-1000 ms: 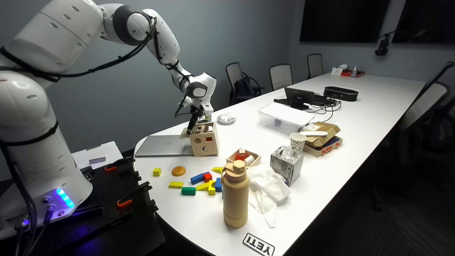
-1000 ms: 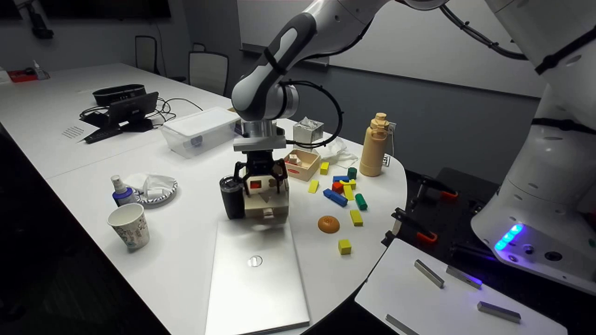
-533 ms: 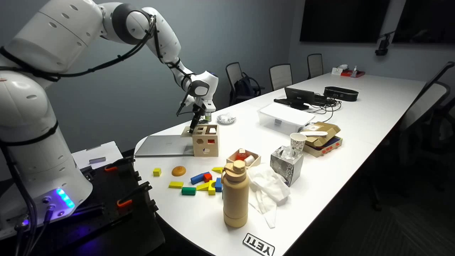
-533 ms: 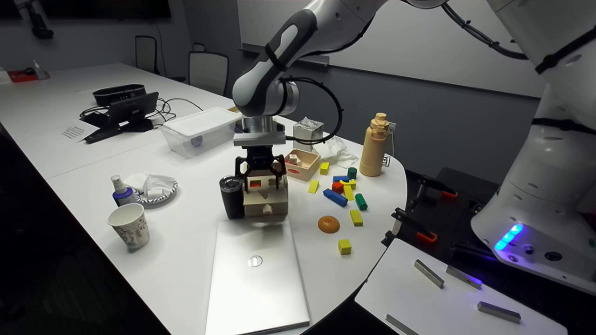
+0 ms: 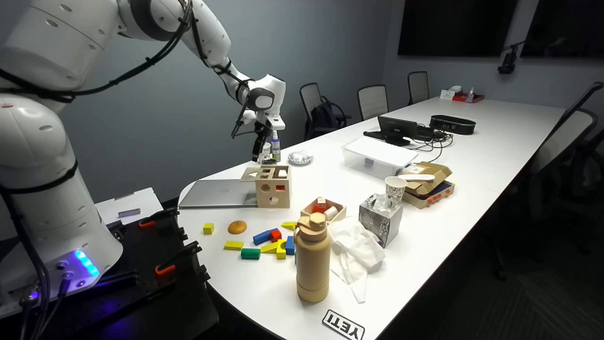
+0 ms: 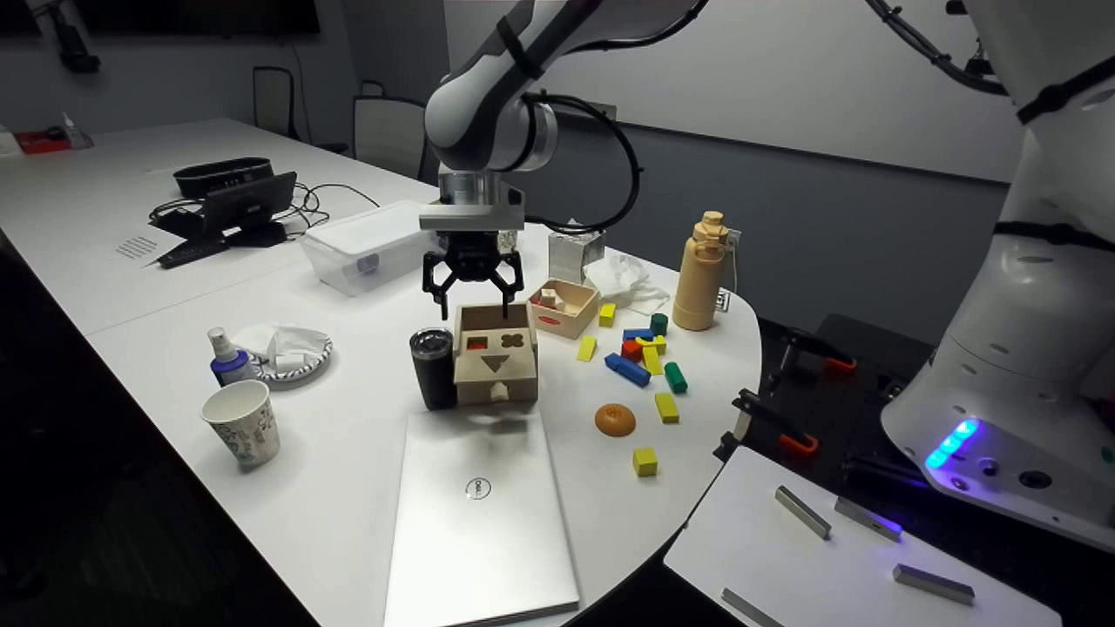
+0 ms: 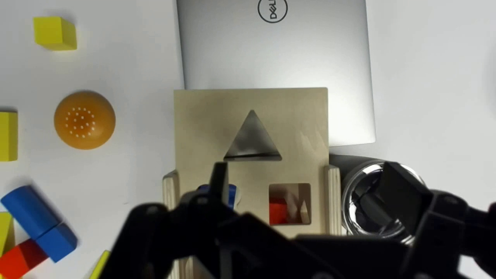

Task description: Open the door of the box

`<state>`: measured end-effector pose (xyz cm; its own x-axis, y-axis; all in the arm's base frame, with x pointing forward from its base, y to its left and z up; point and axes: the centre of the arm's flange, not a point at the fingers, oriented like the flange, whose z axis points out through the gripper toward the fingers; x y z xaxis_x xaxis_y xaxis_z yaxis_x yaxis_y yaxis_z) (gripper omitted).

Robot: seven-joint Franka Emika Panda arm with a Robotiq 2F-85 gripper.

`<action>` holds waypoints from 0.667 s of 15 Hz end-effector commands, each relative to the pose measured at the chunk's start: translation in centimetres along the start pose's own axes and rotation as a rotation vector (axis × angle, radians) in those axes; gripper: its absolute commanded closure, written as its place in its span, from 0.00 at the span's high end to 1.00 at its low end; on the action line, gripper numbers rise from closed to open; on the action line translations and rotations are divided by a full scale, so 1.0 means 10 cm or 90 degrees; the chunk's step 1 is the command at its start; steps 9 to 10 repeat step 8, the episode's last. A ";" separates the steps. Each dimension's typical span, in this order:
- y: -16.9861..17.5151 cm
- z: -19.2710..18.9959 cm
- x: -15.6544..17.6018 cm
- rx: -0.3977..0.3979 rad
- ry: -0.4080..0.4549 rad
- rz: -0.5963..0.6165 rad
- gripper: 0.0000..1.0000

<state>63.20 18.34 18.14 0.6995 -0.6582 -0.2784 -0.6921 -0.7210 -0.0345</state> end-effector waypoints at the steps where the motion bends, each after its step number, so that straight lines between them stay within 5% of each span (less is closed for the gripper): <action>1: 0.08 -0.39 -0.36 -0.003 -0.001 0.023 1.00; 10: 0.12 -0.60 -0.47 0.009 0.001 0.034 1.00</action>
